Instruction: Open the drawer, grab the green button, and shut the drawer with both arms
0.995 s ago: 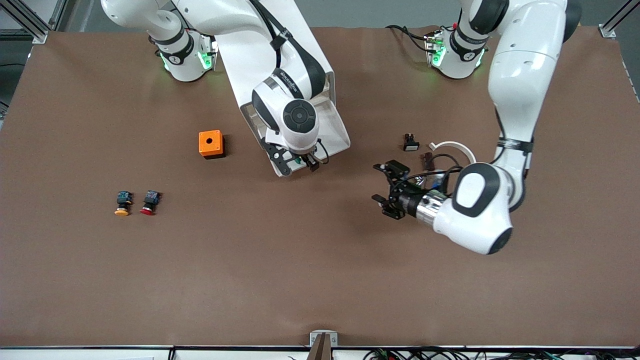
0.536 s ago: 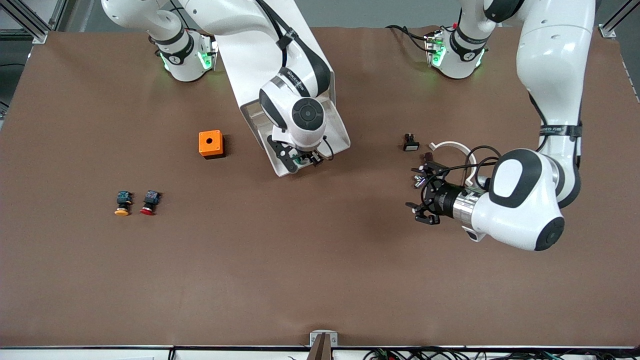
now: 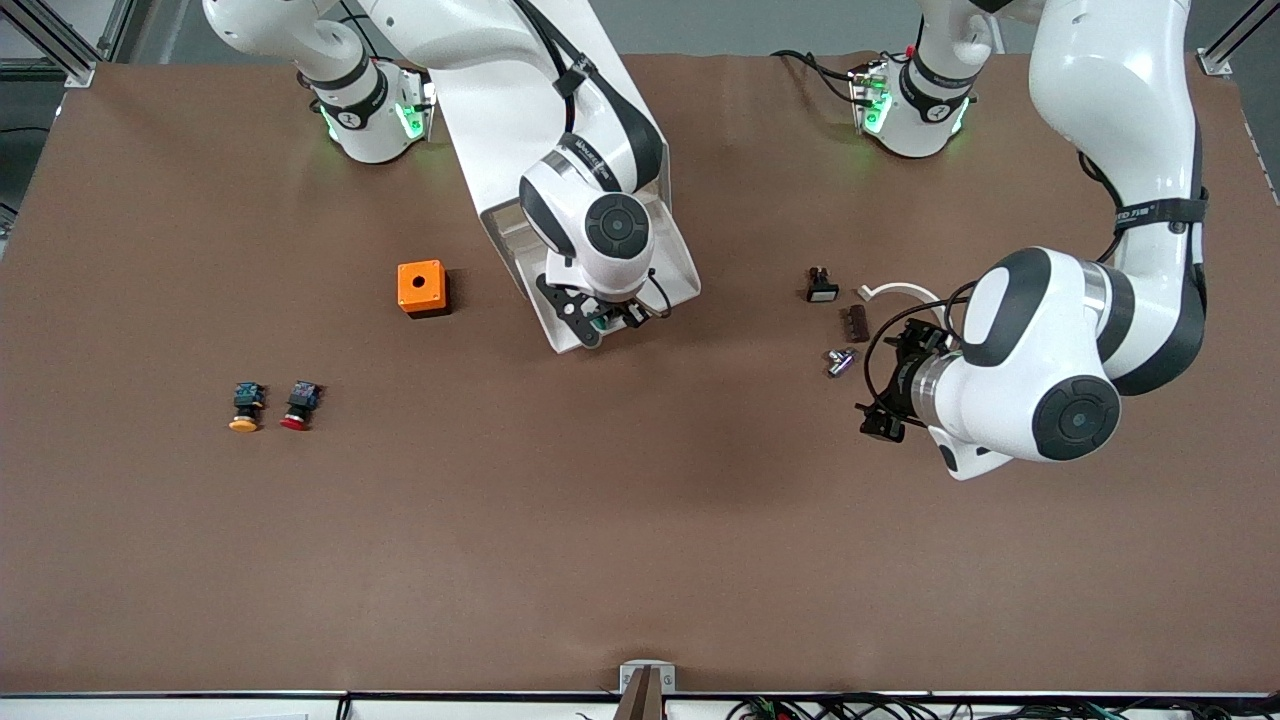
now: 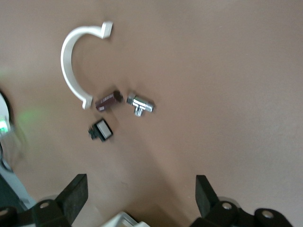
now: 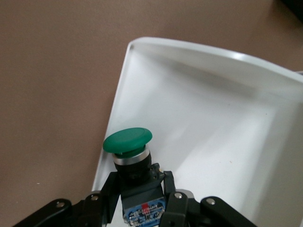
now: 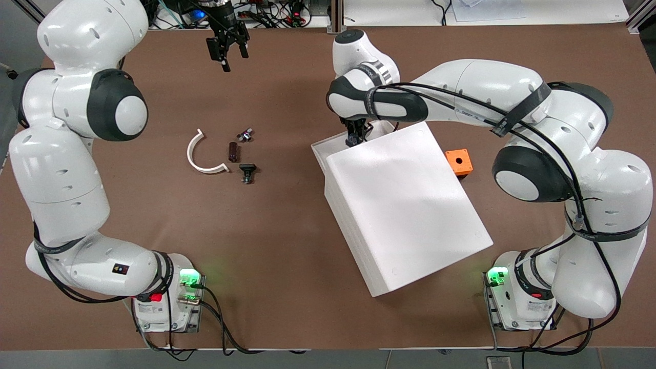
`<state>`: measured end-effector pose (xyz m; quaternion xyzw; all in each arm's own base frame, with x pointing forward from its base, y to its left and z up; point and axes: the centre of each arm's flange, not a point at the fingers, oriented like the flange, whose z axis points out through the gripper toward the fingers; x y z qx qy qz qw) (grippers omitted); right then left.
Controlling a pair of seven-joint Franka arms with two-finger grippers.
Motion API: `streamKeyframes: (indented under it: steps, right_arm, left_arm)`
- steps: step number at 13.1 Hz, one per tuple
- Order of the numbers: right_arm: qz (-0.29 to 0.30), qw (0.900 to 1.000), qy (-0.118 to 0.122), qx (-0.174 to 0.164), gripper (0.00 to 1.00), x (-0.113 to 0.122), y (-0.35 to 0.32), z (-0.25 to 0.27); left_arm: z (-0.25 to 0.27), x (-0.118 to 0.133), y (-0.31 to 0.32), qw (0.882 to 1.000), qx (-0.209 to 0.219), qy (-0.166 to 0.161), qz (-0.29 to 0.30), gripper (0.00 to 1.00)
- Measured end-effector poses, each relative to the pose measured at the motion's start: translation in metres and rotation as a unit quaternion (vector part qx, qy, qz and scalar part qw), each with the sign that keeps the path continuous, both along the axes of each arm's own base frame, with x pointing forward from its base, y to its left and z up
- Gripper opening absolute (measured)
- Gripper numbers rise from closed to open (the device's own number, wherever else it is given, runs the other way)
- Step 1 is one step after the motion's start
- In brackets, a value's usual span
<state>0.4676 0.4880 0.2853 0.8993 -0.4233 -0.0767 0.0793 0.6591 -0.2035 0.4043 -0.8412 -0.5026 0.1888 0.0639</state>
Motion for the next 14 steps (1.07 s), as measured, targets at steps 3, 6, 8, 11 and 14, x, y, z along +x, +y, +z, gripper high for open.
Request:
streamKeyframes:
  steps: [3, 6, 8, 11, 14]
  right_arm:
    - [0.013, 0.999, 0.038, -0.014, 0.42, 0.038, -0.033, 0.056]
    - [0.092, 0.993, 0.074, 0.018, 0.42, 0.088, -0.114, 0.122]
    - [0.155, 0.983, 0.081, 0.054, 0.42, 0.118, -0.187, 0.153]
    - [0.278, 0.954, 0.072, 0.081, 0.42, 0.155, -0.295, 0.174]
    - [0.342, 0.934, 0.056, 0.087, 0.42, 0.181, -0.382, 0.151]
  left_arm:
    - [0.006, 0.001, 0.007, 0.995, -0.028, -0.015, -0.093, 1.00]
    - [0.005, 0.002, 0.009, 0.978, -0.057, -0.028, -0.198, 1.00]
    - [0.003, 0.002, 0.000, 0.966, -0.075, -0.041, -0.242, 1.00]
    - [-0.019, -0.013, -0.053, 0.948, -0.053, -0.059, -0.309, 1.00]
    - [-0.059, -0.046, -0.126, 0.925, -0.052, -0.076, -0.368, 1.00]
